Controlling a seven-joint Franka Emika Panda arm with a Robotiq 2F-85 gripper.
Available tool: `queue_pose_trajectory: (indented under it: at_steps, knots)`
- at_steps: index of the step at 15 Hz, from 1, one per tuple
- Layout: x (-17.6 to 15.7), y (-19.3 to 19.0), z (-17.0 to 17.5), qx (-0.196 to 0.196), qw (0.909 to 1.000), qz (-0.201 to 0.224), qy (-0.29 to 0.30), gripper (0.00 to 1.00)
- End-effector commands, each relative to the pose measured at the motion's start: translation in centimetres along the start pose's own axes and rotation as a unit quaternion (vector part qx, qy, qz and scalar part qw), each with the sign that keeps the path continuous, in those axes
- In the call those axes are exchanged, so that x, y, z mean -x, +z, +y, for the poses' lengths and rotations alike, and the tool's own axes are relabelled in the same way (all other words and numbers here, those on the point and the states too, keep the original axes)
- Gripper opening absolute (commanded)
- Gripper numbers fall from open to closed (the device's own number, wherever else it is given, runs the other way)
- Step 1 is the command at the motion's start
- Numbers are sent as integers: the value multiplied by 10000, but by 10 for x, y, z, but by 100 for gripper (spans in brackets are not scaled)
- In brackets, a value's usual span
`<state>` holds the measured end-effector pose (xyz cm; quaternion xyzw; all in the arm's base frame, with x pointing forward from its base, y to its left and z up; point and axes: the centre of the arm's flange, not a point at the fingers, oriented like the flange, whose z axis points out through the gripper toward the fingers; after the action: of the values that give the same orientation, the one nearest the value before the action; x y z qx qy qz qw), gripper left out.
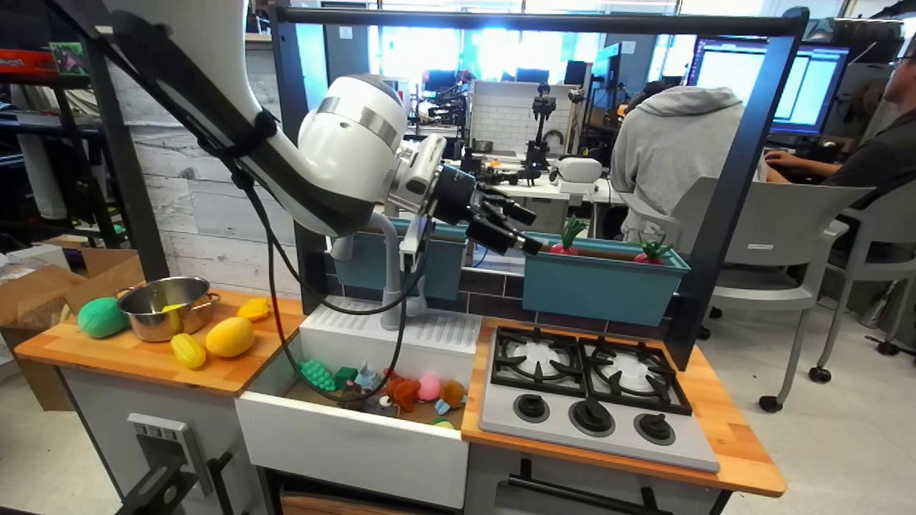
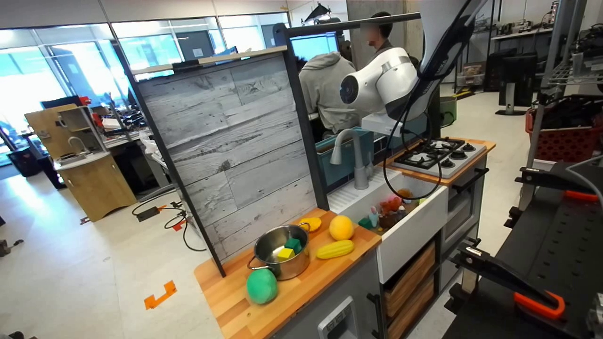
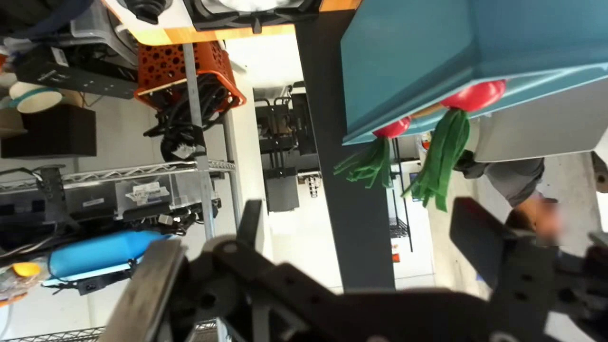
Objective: Move the radish to the green container on the left.
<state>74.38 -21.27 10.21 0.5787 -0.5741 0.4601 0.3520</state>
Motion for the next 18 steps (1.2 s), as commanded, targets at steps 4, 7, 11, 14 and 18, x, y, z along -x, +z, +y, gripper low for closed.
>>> queue_pose_trajectory:
  at_steps: [4, 7, 11, 14, 18]
  knots:
    - [34, 68, -27, 697, 9898, 1217, 264, 100]
    - [44, 86, -18, 971, 9851, 1378, 349, 100]
    - [42, 87, -20, 570, 9966, -95, 585, 100]
    - [44, 76, -31, 77, 9939, -822, 737, 100]
    - [39, 65, -39, -406, 9866, -1511, 465, 100]
